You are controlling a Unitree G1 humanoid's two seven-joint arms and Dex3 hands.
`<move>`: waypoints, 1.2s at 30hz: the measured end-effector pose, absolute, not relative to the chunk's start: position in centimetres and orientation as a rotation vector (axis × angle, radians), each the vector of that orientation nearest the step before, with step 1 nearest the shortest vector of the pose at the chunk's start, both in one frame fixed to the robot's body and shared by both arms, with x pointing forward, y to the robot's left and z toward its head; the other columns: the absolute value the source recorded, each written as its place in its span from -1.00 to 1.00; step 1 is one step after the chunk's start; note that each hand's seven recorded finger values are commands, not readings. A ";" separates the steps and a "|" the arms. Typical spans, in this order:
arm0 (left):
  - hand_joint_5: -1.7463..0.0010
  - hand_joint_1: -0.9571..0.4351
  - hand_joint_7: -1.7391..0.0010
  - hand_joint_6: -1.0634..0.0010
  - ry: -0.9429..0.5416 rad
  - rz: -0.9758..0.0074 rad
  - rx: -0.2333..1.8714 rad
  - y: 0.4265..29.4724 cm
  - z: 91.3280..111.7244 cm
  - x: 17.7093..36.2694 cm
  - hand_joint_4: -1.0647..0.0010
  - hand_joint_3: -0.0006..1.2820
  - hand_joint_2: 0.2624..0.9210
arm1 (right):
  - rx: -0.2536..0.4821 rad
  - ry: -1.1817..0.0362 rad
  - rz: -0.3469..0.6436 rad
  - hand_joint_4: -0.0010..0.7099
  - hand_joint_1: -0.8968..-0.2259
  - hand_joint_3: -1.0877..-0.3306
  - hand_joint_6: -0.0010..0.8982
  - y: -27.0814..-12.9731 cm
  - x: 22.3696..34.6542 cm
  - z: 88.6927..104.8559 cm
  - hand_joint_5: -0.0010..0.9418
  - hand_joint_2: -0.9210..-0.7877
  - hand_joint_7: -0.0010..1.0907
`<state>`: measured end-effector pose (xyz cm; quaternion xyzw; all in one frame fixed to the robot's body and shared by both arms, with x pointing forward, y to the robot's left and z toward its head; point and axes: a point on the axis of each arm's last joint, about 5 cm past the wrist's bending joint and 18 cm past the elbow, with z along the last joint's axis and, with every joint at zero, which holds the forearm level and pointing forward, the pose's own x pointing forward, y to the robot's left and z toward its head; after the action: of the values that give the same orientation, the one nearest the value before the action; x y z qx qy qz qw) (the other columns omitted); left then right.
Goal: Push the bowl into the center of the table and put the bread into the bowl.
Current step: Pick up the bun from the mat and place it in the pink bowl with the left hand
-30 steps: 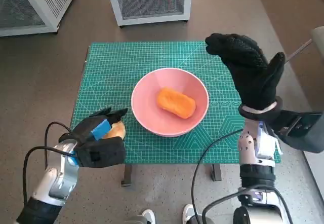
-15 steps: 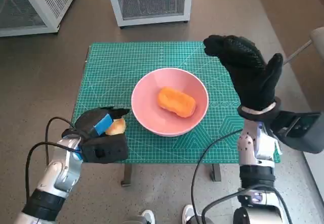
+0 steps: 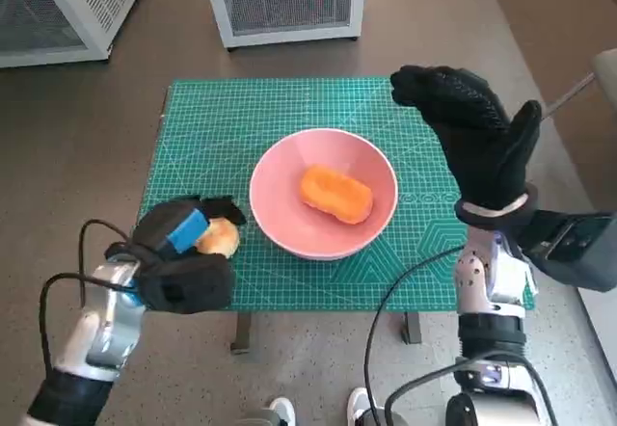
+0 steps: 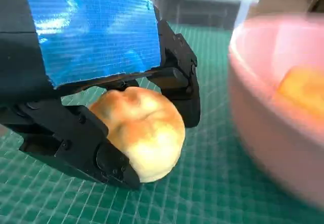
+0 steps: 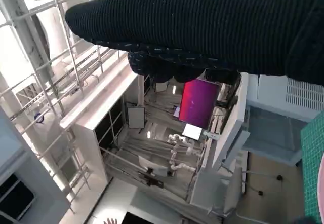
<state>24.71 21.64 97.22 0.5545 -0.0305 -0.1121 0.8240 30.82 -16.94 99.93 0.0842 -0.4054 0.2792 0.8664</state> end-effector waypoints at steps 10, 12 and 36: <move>-0.38 0.38 -0.13 -0.37 -0.300 -0.104 1.141 21.3 101.2 24.3 -0.35 -0.96 0.98 | 0.179 -0.841 0.582 -0.33 -0.15 0.27 -1.00 -16.9 30.9 99.7 -0.98 -1.00 0.01; -0.40 0.38 -0.13 -0.36 -0.345 -0.088 1.130 21.0 101.7 24.3 -0.34 -0.96 0.99 | 0.180 -0.838 0.582 -0.33 -0.16 0.27 -1.00 -16.9 30.9 99.7 -0.98 -1.00 0.01; -0.44 0.38 -0.30 -0.13 -0.680 -0.298 1.070 13.4 104.4 27.8 -0.24 -0.86 1.00 | 0.170 -0.847 0.592 -0.32 -0.15 0.28 -1.00 -16.9 31.1 99.7 -0.98 -1.00 0.00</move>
<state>27.77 13.40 104.39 0.4981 -0.3163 -0.1389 0.7953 31.14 -16.86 99.70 0.0811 -0.4044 0.2828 0.8660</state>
